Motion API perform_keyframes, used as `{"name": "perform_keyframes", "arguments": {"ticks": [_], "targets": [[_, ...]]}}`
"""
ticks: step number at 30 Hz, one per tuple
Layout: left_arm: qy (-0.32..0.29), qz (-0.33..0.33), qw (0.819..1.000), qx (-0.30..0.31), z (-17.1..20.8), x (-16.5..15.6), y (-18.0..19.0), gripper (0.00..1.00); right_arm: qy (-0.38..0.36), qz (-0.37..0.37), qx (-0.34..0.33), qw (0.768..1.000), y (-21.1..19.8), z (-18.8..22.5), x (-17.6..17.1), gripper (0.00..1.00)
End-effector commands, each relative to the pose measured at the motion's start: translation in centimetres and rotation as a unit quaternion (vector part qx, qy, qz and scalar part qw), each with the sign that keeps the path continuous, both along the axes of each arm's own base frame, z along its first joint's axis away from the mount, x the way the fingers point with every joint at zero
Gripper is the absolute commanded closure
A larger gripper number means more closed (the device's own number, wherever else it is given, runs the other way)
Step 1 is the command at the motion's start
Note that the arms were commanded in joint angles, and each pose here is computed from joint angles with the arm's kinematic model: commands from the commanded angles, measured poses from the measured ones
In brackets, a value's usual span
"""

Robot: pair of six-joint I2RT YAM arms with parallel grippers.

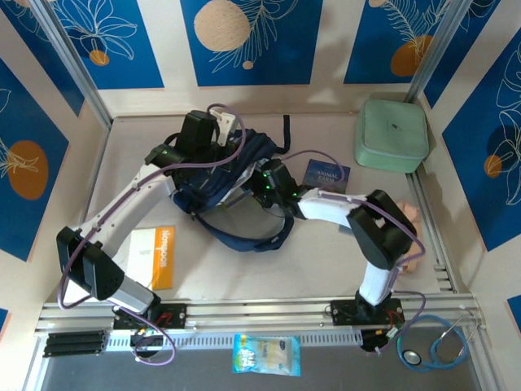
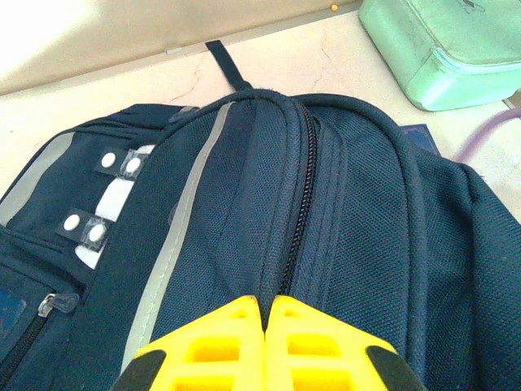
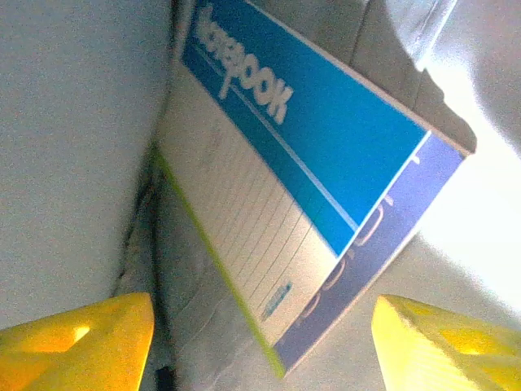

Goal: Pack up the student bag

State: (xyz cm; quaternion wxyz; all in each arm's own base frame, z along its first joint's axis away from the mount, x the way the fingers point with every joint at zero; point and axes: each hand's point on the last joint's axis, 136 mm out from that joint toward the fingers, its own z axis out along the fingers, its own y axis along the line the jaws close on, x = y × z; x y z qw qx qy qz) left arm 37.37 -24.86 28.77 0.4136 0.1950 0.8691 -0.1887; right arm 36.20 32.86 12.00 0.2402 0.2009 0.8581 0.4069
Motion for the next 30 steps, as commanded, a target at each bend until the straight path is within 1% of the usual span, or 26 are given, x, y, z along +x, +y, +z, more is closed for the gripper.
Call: {"name": "perform_keyframes", "arguments": {"ticks": [1,3,5,8,10,13,15,16,17,18,19,20,21,22,24,27,28,29,30], "targets": [[-0.084,0.020,0.995,-0.044,4.9,1.1,0.2,1.00,-0.034,0.011,0.020,0.999,-0.9,2.8,-1.5,0.27],[-0.079,0.028,0.996,-0.033,3.9,1.4,0.7,1.00,-0.037,0.010,0.022,0.999,-1.9,3.3,-2.6,0.27],[-0.074,0.037,0.996,-0.018,2.4,1.7,1.3,1.00,-0.040,0.007,0.008,0.999,-3.1,3.3,-3.7,0.27],[-0.057,0.052,0.997,0.013,-0.8,1.8,2.8,1.00,-0.027,-0.026,-0.047,0.998,-6.6,2.0,-5.0,0.27],[-0.044,0.046,0.998,0.027,-2.9,1.1,3.2,1.00,-0.029,-0.031,-0.096,0.994,-9.1,1.3,-5.6,0.26],[-0.024,0.022,0.999,0.019,-4.7,-0.5,3.0,1.00,-0.018,-0.035,-0.161,0.986,-13.0,0.7,-5.8,0.22],[-0.012,0.015,1.000,0.015,-5.7,-1.4,3.1,1.00,-0.008,-0.030,-0.176,0.984,-14.9,0.6,-5.3,0.17],[-0.006,0.011,1.000,0.011,-6.3,-1.9,3.0,0.94,-0.003,-0.023,-0.178,0.984,-15.7,0.6,-4.9,0.11],[0.002,0.005,1.000,0.004,-6.8,-2.3,2.9,0.89,0.005,-0.020,-0.179,0.984,-16.3,0.5,-4.5,0.10],[0.012,0.001,1.000,-0.005,-7.4,-2.7,2.6,0.81,0.015,-0.021,-0.182,0.983,-17.1,0.3,-4.0,0.09],[0.021,-0.003,1.000,-0.014,-7.9,-3.0,2.4,0.71,0.019,-0.021,-0.184,0.982,-17.6,0.3,-3.4,0.08],[0.033,-0.010,0.999,-0.022,-8.5,-3.5,2.1,0.57,0.019,-0.011,-0.185,0.983,-17.8,0.2,-2.6,0.08],[0.043,-0.019,0.998,-0.028,-9.0,-3.9,1.8,0.49,0.018,-0.003,-0.186,0.982,-17.9,0.2,-1.8,0.08],[0.050,-0.022,0.998,-0.031,-9.3,-4.2,1.7,0.42,0.023,0.001,-0.189,0.982,-18.1,0.0,-1.2,0.07],[0.060,-0.013,0.997,-0.039,-9.8,-4.3,1.8,0.27,0.038,-0.002,-0.204,0.978,-19.0,-0.5,0.6,0.07],[0.066,0.004,0.996,-0.052,-10.0,-4.4,2.0,0.08,0.067,-0.003,-0.210,0.975,-19.8,-1.5,3.1,0.07],[0.067,0.009,0.996,-0.055,-10.0,-4.4,2.1,0.03,0.075,-0.004,-0.212,0.974,-20.0,-1.9,3.8,0.07],[0.068,0.014,0.996,-0.058,-10.0,-4.4,2.2,0.00,0.087,-0.006,-0.214,0.973,-20.3,-2.4,4.6,0.08],[0.068,0.018,0.996,-0.061,-9.9,-4.4,2.3,0.00,0.102,-0.005,-0.216,0.971,-20.5,-3.2,5.2,0.08]]}}
